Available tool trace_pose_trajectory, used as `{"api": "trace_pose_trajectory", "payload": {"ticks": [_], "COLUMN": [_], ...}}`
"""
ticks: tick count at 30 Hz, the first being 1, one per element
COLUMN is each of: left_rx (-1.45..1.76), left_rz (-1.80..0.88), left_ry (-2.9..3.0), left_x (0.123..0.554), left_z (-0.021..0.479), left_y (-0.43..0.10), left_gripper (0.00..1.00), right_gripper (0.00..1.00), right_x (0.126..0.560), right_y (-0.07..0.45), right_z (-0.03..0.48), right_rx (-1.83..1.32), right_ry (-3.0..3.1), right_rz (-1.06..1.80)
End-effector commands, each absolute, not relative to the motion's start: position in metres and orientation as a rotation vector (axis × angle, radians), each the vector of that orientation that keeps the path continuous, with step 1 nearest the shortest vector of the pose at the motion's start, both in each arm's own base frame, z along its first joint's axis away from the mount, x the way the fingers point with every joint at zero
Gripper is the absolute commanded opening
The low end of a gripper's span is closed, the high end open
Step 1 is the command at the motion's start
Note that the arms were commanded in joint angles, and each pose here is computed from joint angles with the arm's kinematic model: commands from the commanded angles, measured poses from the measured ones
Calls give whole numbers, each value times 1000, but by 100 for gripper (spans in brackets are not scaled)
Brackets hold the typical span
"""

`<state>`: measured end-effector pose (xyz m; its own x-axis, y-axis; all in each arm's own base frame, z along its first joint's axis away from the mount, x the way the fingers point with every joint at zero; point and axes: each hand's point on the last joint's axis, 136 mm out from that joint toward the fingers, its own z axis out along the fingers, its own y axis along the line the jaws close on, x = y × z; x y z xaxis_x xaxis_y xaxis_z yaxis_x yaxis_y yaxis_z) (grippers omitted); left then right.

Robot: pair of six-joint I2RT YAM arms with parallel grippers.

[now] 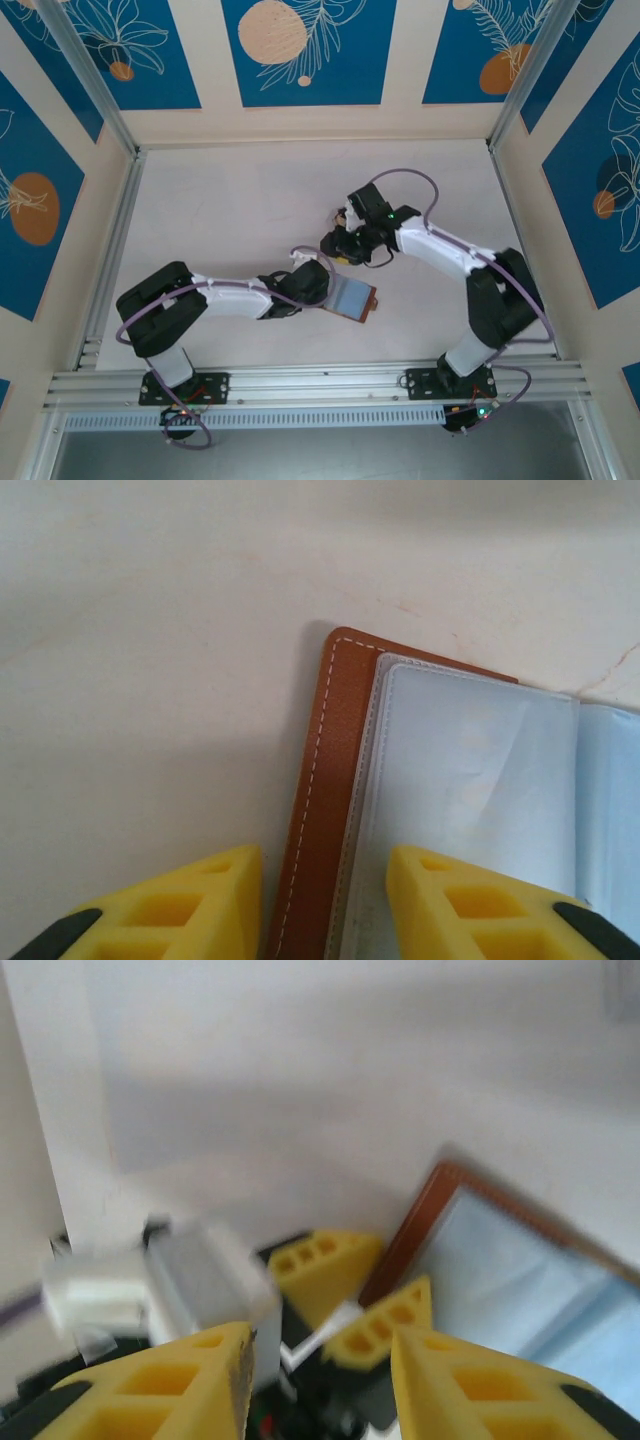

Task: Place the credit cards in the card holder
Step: Flip over the card slot in the card holder, then rotate the card holder at the center of the table.

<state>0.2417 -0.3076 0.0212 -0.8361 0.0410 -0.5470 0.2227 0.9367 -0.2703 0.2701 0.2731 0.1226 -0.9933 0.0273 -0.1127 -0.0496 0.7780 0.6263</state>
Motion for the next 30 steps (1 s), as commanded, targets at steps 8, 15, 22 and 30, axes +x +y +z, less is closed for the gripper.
{"api": "trace_pose_trajectory", "payload": {"ticks": [8, 15, 22, 30], "left_rx": [439, 506, 518, 548], "left_rz": [-513, -495, -461, -417], "left_ry": [2659, 2660, 2691, 2725], "left_x": [198, 207, 223, 234], "left_z": [27, 40, 33, 20], "left_y": [-315, -319, -321, -317], "left_gripper": [56, 61, 56, 47], "right_gripper": [11, 9, 7, 8], "right_x": [208, 201, 199, 210], "right_y": [231, 215, 198, 204], "right_z": [49, 29, 9, -4], "right_rx": [112, 165, 218, 156], "right_ry": [3078, 3134, 3201, 3225], "right_rz": [785, 673, 496, 456]}}
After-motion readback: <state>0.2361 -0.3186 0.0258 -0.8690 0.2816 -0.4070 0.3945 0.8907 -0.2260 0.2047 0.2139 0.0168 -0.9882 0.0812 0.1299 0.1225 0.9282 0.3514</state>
